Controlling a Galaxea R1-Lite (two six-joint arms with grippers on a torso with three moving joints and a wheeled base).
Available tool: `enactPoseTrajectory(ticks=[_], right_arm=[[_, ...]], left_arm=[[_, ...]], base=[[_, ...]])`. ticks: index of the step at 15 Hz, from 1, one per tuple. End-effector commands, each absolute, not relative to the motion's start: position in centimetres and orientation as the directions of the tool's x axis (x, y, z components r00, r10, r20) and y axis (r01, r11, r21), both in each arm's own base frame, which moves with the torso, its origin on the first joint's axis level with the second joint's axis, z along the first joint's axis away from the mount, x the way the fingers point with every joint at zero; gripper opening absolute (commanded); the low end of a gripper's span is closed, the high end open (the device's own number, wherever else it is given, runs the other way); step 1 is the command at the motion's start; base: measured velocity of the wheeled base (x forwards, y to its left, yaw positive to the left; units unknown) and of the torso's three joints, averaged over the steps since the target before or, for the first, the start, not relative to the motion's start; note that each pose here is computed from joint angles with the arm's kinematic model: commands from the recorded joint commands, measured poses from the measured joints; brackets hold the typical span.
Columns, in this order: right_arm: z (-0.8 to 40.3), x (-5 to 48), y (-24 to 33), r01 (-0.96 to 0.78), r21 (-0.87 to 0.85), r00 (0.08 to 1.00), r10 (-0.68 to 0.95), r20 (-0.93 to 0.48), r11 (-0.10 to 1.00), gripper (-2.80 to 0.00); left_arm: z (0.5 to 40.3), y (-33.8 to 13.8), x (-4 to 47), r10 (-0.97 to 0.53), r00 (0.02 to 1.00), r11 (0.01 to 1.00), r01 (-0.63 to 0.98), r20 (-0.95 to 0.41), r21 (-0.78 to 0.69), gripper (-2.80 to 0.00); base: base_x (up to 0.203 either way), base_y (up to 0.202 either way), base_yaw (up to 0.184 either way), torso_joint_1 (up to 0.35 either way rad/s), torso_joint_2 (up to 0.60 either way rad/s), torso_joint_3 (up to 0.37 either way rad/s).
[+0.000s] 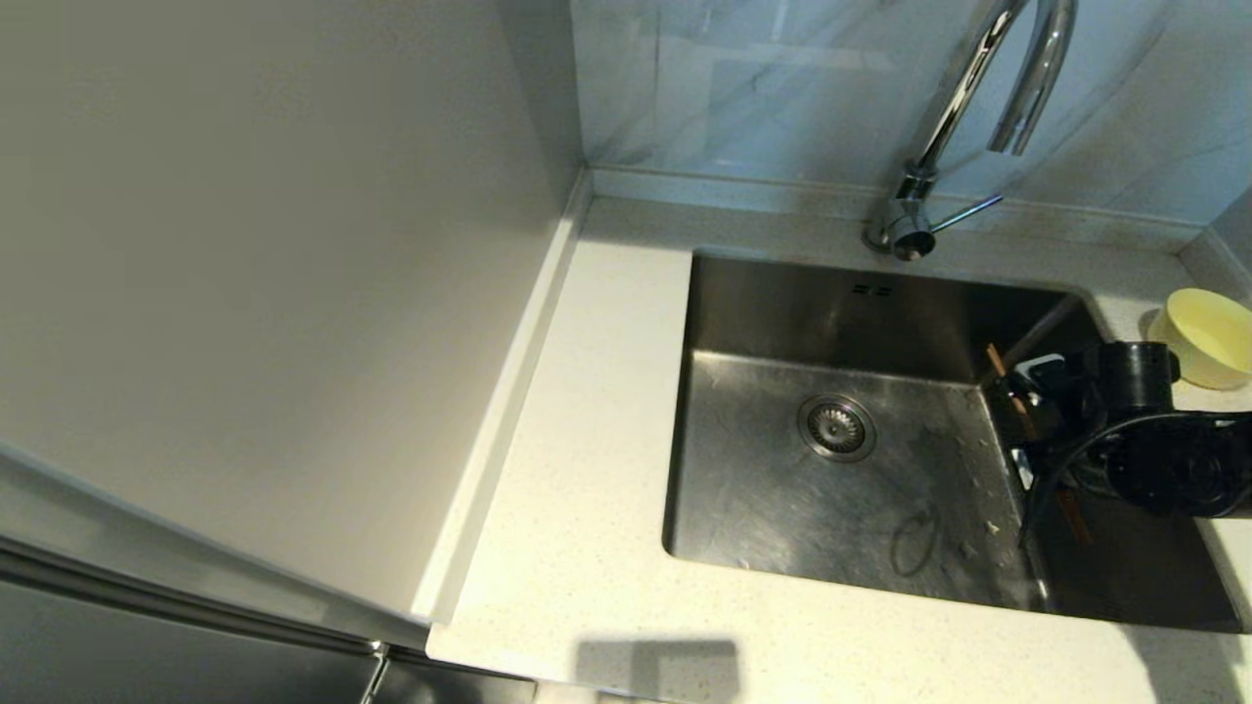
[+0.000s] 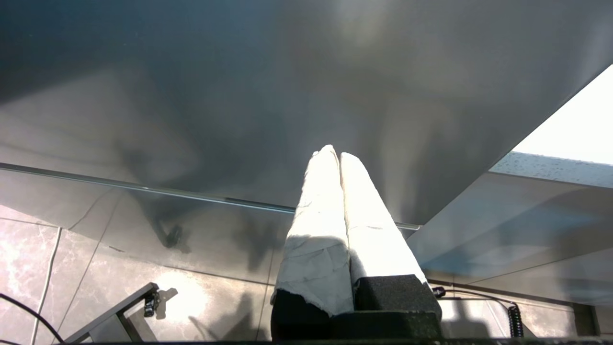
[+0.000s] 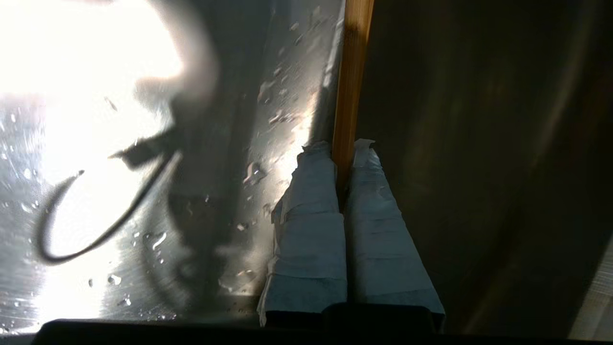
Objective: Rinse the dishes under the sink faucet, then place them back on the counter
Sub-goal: Put the chopsticks into the sink
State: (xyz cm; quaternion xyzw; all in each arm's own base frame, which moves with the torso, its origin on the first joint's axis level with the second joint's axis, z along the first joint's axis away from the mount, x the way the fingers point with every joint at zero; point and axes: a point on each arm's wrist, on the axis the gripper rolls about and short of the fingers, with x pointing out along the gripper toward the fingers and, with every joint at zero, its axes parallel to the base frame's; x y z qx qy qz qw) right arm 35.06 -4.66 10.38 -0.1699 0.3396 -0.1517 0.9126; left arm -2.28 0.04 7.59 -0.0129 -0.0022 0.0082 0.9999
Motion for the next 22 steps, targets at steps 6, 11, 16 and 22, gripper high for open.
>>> enactPoseTrajectory(ticks=[6,11,16,22], right_arm=[[4.8,37.6,-2.6,0.034,-0.463,0.668,-0.365,-0.648,0.886,-2.8],[3.0,39.4,-1.9,0.022,-0.473,0.661,-0.368,-0.654,0.881,-2.8],[1.8,40.3,-2.0,0.02,-0.479,0.651,-0.375,-0.66,0.878,-2.8],[0.0,40.6,-2.0,0.001,-0.478,0.624,-0.375,-0.686,0.878,-2.8]], left_arm=[[7.6,0.0,-2.3,0.017,1.0,1.0,-0.017,0.008,-0.026,-2.8],[7.6,0.0,-2.3,0.017,1.0,1.0,-0.017,0.008,-0.026,-2.8],[7.6,0.0,-2.3,0.017,1.0,1.0,-0.017,0.008,-0.026,-2.8],[7.6,0.0,-2.3,0.017,1.0,1.0,-0.017,0.008,-0.026,-2.8]], base=[[0.0,0.0,0.0,0.0,0.0,0.0],[0.0,0.0,0.0,0.0,0.0,0.0],[0.0,0.0,0.0,0.0,0.0,0.0],[0.0,0.0,0.0,0.0,0.0,0.0]])
